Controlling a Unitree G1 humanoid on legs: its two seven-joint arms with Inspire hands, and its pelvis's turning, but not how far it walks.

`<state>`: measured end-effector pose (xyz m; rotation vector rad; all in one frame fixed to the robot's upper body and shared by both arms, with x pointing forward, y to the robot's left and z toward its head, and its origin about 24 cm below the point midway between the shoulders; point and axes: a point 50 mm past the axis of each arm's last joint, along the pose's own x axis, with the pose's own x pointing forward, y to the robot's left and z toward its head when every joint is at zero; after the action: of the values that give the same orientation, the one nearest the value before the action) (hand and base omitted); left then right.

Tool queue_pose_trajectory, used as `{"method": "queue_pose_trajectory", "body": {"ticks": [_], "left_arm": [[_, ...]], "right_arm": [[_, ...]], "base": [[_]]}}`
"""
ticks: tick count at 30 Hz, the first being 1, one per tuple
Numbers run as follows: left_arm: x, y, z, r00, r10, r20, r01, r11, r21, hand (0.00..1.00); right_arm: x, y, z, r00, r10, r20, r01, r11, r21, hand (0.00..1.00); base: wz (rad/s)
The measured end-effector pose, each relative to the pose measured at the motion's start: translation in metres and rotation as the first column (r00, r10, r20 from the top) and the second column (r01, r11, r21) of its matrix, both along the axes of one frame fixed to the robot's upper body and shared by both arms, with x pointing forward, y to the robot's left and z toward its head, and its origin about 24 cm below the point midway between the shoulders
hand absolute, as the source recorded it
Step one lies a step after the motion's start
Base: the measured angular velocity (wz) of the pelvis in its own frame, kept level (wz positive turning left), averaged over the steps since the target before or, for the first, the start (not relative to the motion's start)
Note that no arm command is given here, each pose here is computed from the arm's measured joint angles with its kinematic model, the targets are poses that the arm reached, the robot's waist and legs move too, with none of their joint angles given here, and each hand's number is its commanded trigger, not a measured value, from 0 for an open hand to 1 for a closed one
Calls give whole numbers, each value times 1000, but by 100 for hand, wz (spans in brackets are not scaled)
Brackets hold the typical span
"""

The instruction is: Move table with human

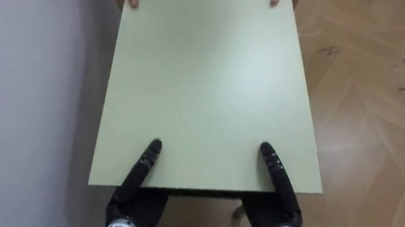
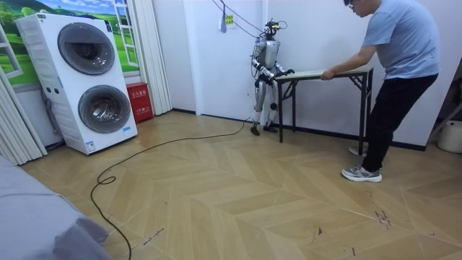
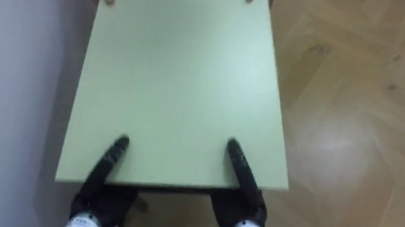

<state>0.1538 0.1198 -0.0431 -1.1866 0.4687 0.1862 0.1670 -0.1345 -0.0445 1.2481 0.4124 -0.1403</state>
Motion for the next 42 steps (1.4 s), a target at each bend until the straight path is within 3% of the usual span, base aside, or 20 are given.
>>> {"method": "queue_pose_trajectory", "body": {"ticks": [13,34,35,36,37,38,39,40,42], "left_arm": [[-7,-8,-12,997,-49,-62,50,999,8,100],[-2,-10,-15,996,-81,-37,83,995,60,100],[-1,-11,-16,996,-83,-37,85,995,61,94],[-1,-11,-16,996,-84,-36,86,994,61,69],[-1,-10,-17,995,-88,-35,90,994,67,54],[-1,-9,-18,995,-93,-32,96,993,76,49],[0,-8,-18,995,-93,-31,95,992,79,34],[1,-9,-19,995,-99,-32,102,991,89,3],[1,-7,-22,993,-113,-38,117,987,113,0]], "right_arm": [[-21,-6,-8,996,-57,-73,56,998,-12,100],[-20,-4,-10,994,-71,-81,71,997,0,100],[-19,-4,-10,994,-71,-79,71,997,-4,100],[-19,-5,-11,994,-72,-79,72,997,-7,80],[-18,-4,-11,994,-73,-78,72,997,-10,36],[-17,-4,-11,994,-72,-78,72,997,-9,8],[-16,-4,-11,994,-72,-78,71,997,-8,0],[-15,-4,-12,994,-71,-79,71,997,-9,0],[-13,-5,-16,995,-67,-79,66,998,-13,0]], "base": [[34],[2],[0],[0],[0],[0],[0],[0],[-2]]}}
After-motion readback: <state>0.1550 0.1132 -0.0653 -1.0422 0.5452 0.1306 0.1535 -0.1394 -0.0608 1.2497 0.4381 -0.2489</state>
